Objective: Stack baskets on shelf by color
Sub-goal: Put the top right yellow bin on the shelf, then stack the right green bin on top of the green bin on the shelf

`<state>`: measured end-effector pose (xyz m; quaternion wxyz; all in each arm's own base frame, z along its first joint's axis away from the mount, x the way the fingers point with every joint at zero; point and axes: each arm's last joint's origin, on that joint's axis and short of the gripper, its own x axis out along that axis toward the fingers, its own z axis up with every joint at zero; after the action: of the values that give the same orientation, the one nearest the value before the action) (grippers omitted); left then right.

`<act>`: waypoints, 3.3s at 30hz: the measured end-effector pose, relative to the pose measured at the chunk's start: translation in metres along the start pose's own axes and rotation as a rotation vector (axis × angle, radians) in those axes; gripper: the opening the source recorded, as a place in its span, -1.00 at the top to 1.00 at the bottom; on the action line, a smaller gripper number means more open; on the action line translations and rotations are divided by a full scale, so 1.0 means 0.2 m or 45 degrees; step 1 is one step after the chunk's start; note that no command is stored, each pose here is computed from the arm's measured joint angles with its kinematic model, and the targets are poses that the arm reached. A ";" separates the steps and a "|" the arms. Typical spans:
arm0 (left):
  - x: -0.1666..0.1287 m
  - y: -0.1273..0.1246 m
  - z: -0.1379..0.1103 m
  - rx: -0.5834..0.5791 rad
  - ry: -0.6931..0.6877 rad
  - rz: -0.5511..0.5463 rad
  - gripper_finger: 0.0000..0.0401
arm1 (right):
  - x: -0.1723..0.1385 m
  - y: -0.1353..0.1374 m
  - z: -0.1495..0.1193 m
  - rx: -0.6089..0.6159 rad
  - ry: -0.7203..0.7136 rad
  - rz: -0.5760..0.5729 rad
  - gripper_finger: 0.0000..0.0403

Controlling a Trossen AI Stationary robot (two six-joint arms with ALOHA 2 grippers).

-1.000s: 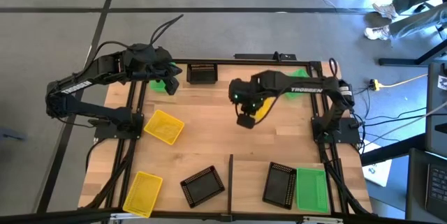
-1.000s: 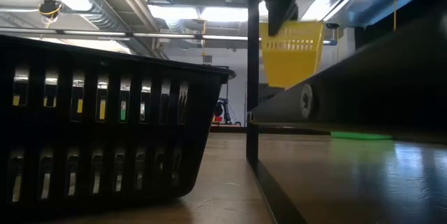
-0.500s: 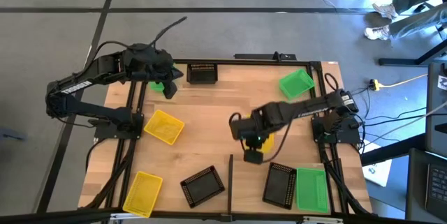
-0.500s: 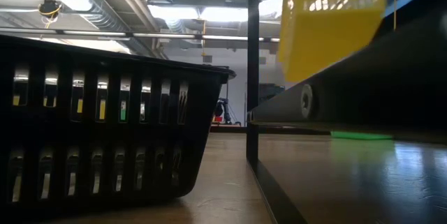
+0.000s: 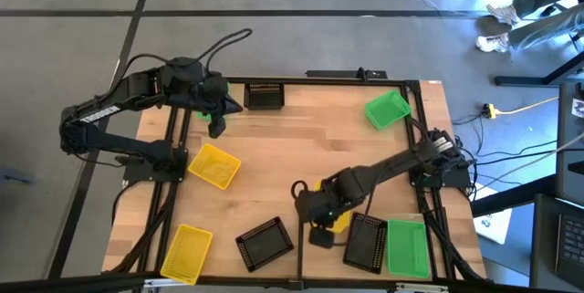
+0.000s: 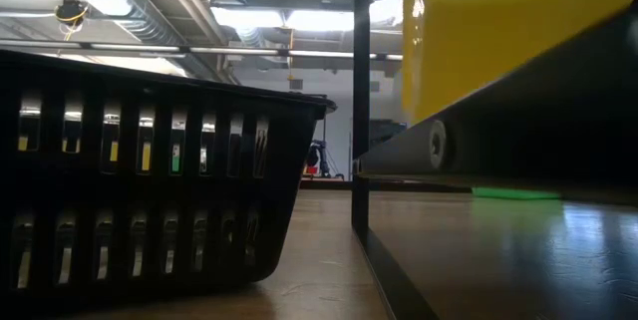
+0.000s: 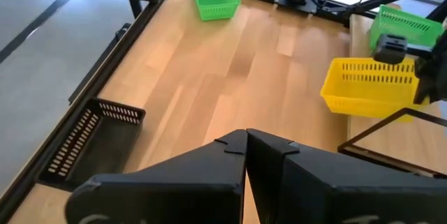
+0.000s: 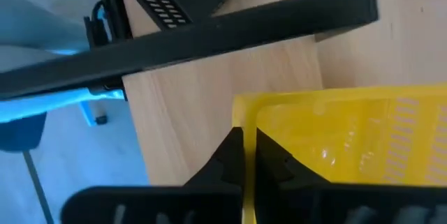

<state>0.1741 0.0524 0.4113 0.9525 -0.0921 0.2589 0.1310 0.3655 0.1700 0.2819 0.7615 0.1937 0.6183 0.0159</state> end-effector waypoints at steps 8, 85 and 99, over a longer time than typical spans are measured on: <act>0.00 0.00 0.00 0.033 -0.001 0.000 1.00 | 0.07 0.09 0.00 -0.009 -0.034 0.104 1.00; 0.00 0.00 0.00 0.032 -0.003 0.014 1.00 | -0.37 0.02 -0.06 0.091 -0.425 0.041 0.69; 0.00 0.00 0.00 0.033 -0.003 0.014 1.00 | -0.51 -0.27 -0.10 0.023 -0.341 -0.522 0.69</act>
<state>0.1741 0.0527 0.4114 0.9532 -0.0782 0.2599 0.1330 0.3119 0.0986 0.3563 0.8222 0.0714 0.5384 -0.1703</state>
